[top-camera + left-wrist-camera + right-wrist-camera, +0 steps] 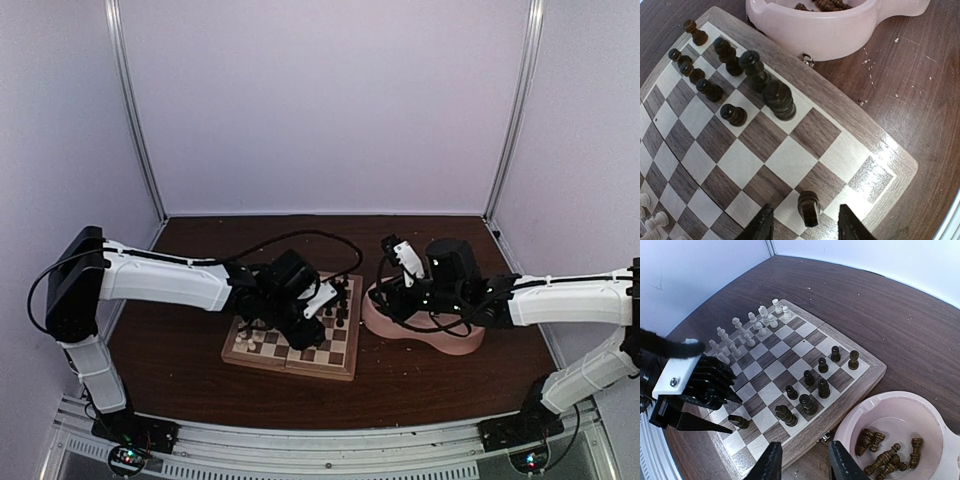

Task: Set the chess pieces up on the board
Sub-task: Place the knight on the chessboard, then pick up the knight from the chessboard.

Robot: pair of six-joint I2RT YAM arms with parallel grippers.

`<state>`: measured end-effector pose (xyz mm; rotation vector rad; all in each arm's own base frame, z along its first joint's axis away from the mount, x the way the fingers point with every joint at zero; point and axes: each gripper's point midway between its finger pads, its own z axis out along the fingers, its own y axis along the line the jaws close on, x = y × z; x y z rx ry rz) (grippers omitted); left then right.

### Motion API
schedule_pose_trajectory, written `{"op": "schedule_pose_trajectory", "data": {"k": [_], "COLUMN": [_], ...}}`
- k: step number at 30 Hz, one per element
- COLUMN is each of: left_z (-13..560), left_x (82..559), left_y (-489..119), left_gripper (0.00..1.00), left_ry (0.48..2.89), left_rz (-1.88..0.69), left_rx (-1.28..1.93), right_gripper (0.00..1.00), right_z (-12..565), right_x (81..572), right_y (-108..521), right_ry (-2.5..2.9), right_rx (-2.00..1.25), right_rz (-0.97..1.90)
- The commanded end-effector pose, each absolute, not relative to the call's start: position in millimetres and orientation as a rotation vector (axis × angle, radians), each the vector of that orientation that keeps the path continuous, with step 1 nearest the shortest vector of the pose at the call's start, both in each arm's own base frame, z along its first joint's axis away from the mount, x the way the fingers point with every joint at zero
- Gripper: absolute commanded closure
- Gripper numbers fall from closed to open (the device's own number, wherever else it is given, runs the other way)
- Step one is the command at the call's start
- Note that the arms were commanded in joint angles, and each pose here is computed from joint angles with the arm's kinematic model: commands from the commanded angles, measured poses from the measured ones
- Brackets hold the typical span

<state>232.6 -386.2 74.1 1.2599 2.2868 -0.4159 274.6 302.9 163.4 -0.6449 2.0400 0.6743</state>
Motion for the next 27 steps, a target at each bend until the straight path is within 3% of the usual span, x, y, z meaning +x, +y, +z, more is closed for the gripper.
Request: {"op": "schedule_pose_trajectory", "data": {"k": [1,15,27], "left_z": [110,162,205], "left_x": [241,284,280], "left_y": [-388,-300,-264], "left_gripper": [0.51,0.46,0.44], "left_ry": [2.205,2.146,1.943], "left_rz": [-0.438,-0.652,-0.632], "left_rx": [1.166,0.591,0.446], "right_gripper": [0.67,0.69,0.72], "right_z": [176,161,117], "right_x": [266,220,221], "right_y": [312,375,413], "right_ry": [1.970,1.939,2.082], "right_rx": [-0.696,-1.031,-1.134], "right_rz": [0.713,0.758,0.711]}}
